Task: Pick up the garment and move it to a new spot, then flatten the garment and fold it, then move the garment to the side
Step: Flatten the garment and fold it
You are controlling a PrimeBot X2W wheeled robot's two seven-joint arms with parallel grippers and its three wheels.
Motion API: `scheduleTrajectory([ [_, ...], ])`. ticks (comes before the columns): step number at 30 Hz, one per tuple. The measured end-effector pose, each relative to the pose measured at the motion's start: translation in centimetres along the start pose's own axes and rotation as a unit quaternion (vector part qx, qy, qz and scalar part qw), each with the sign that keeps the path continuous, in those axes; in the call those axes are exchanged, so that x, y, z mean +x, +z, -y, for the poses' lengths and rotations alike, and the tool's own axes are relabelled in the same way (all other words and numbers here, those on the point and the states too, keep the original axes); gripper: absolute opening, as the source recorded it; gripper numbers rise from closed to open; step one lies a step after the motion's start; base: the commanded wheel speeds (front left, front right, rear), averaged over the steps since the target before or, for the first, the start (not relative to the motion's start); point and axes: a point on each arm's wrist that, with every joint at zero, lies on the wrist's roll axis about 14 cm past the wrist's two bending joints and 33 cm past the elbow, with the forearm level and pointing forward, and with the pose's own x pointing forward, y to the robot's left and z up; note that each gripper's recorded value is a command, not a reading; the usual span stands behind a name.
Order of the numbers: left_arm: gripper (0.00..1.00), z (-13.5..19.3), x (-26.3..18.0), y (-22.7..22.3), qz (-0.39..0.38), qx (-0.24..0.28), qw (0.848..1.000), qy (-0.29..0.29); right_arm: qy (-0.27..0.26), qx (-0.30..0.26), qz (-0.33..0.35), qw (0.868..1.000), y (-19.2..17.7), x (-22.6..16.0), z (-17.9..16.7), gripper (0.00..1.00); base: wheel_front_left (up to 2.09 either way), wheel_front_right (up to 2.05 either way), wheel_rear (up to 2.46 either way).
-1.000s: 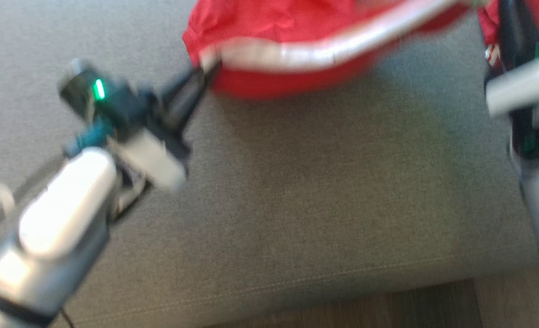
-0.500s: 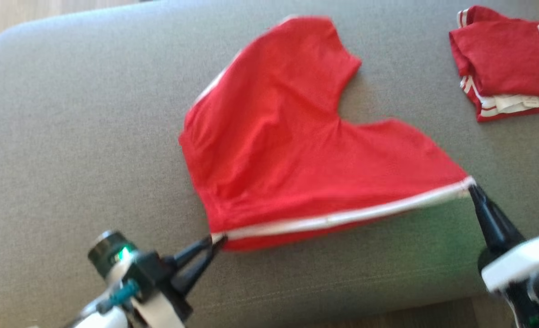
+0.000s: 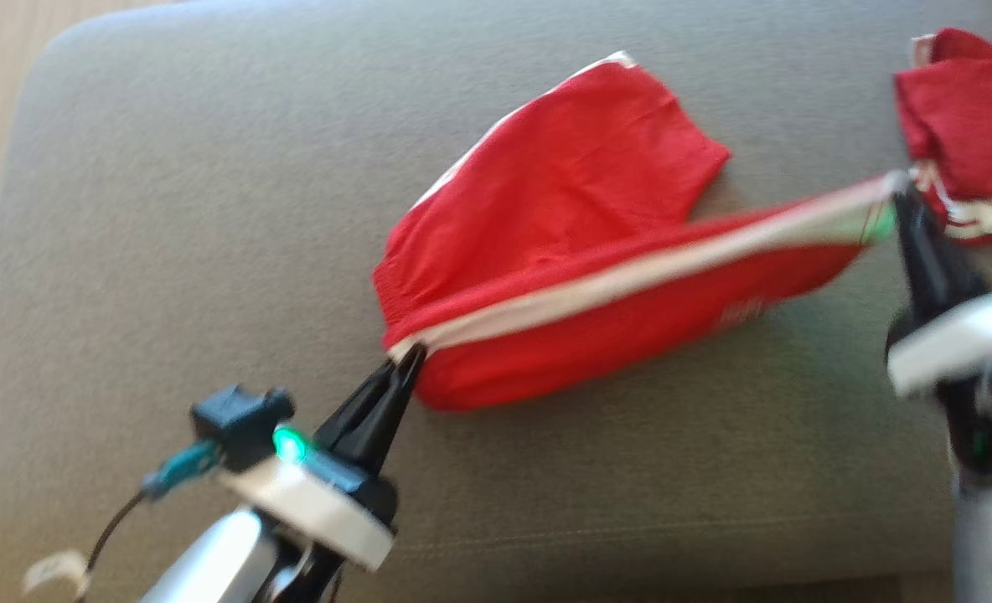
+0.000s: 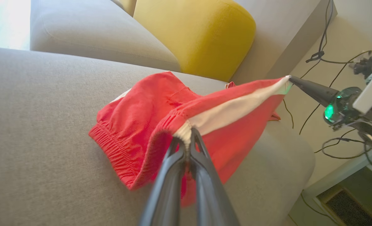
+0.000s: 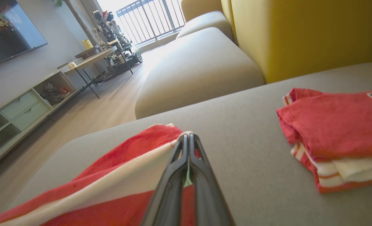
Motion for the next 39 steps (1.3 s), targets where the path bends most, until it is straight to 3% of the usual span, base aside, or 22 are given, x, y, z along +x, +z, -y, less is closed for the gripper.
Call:
scheduleTrajectory([
  [8,0.00,-2.7,4.9,2.4,0.035,-0.063,0.997,0.034,0.015,-0.067,0.002,0.998,1.7,10.9,-2.5,0.00,0.00,0.00,0.00],
  [14,0.00,-7.8,5.7,0.9,0.009,-0.057,0.993,0.102,0.050,-0.108,-0.060,0.991,-1.5,17.4,-5.7,0.00,0.00,0.00,0.00],
  [22,0.00,-11.0,4.5,-2.5,-0.034,-0.074,0.983,0.165,0.082,-0.144,-0.151,0.975,-8.2,20.8,-7.9,0.00,0.00,0.00,0.00],
  [27,0.00,-12.5,4.2,-2.8,-0.044,-0.058,0.980,0.186,0.094,-0.142,-0.162,0.972,-9.9,21.1,-8.8,0.00,0.00,0.00,0.00],
  [28,0.00,-12.6,4.2,-2.9,-0.045,-0.058,0.979,0.188,0.096,-0.145,-0.159,0.972,-9.9,21.2,-8.9,0.18,0.00,0.00,0.00],
  [29,0.00,-12.7,4.3,-3.0,-0.046,-0.060,0.979,0.190,0.096,-0.140,-0.157,0.973,-9.8,21.4,-9.0,1.00,0.00,0.00,0.00],
  [30,0.04,-12.7,4.5,-3.1,-0.046,-0.061,0.979,0.189,0.096,-0.129,-0.152,0.975,-9.7,21.7,-9.2,1.00,0.00,0.00,0.00],
  [32,1.00,-12.8,4.9,-3.0,-0.043,-0.061,0.979,0.188,0.100,-0.113,-0.136,0.979,-9.1,22.2,-9.8,1.00,0.00,0.00,0.00],
  [35,1.00,-13.0,5.4,-1.7,-0.026,-0.043,0.981,0.189,0.106,-0.099,-0.129,0.981,-8.4,22.4,-10.3,1.00,0.00,0.00,0.00],
  [39,1.00,-13.2,5.1,1.3,0.029,-0.038,0.977,0.209,0.091,-0.091,-0.133,0.983,-7.7,21.9,-8.4,1.00,0.00,0.00,0.00],
])
